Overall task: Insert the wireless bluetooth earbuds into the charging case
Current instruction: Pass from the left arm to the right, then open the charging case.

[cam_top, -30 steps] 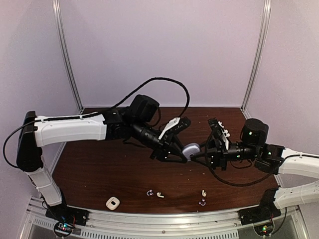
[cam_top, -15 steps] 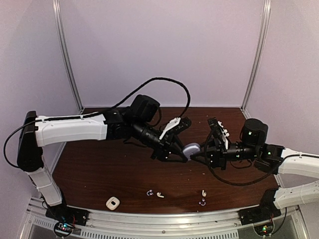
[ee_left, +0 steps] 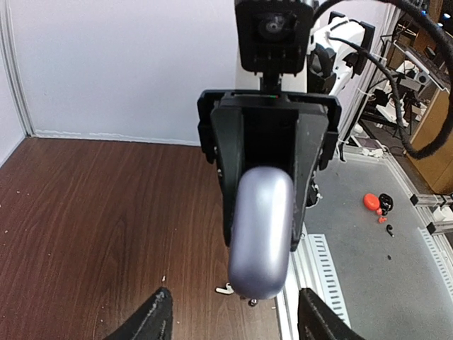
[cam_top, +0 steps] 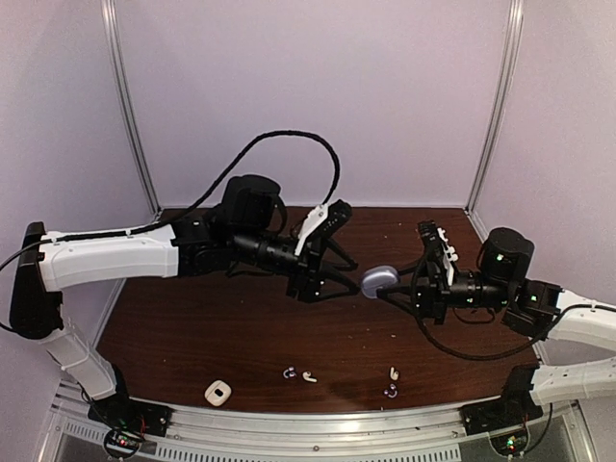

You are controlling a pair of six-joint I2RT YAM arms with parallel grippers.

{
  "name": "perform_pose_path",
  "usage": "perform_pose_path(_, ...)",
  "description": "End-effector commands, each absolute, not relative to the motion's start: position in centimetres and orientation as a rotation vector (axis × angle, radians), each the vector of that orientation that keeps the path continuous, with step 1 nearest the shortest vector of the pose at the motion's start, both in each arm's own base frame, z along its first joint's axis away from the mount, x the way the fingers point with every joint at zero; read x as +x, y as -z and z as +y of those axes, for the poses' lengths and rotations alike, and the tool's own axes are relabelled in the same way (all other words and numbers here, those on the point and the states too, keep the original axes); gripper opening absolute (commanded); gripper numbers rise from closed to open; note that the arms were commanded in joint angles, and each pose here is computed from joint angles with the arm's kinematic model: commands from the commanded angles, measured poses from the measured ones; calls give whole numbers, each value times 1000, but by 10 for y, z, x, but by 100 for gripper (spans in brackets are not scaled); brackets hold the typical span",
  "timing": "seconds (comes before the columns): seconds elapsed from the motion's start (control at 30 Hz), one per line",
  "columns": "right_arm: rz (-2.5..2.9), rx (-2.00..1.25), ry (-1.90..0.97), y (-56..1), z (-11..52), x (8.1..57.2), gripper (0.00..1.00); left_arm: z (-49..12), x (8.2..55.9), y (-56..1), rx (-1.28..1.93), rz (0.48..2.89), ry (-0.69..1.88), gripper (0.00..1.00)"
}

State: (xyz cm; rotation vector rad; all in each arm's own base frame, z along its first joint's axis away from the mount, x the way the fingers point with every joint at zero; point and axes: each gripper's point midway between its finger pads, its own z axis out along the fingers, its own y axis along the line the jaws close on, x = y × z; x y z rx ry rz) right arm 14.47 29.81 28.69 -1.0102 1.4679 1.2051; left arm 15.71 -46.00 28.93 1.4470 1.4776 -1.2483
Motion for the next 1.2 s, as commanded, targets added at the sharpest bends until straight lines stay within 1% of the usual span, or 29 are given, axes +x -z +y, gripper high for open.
perform_pose_path(0.0, 1452, -995, -1170, -292, 297, 148, 6, -467, 162, -319, 1374, 1381, 1266, 63)
perform_pose_path(0.17, 1446, -995, -1182, -292, 297, 147, 5, -474, 170, -321, 1349, 1390, 1261, 62)
perform_pose_path(0.37, 1449, -989, -1183, -291, 298, 149, 3, -481, 164, -314, 1387, 1386, 1288, 61)
perform_pose_path(0.5, 1456, -986, -1181, -290, 298, 149, 2, -484, 160, -308, 1429, 1386, 1294, 65)
perform_pose_path(0.57, 1453, -988, -1181, -290, 298, 149, 1, -486, 163, -302, 1440, 1417, 1277, 65)
perform_pose_path(0.6, 1454, -989, -1182, -290, 298, 149, 1, -487, 164, -298, 1447, 1434, 1269, 64)
perform_pose_path(0.77, 1432, -1016, -1186, -290, 297, 144, 0, -488, 179, -298, 1406, 1492, 1217, 51)
perform_pose_path(0.87, 1427, -1024, -1172, -288, 296, 142, 0, -485, 188, -303, 1369, 1514, 1256, 43)
perform_pose_path(0.97, 1419, -1031, -1166, -286, 295, 140, 0, -477, 198, -308, 1318, 1527, 1308, 38)
perform_pose_path(1.07, 1412, -1034, -1165, -287, 295, 139, 0, -471, 207, -316, 1274, 1505, 1328, 37)
perform_pose_path(1.17, 1402, -1028, -1164, -289, 294, 139, 0, -469, 213, -316, 1254, 1515, 1303, 38)
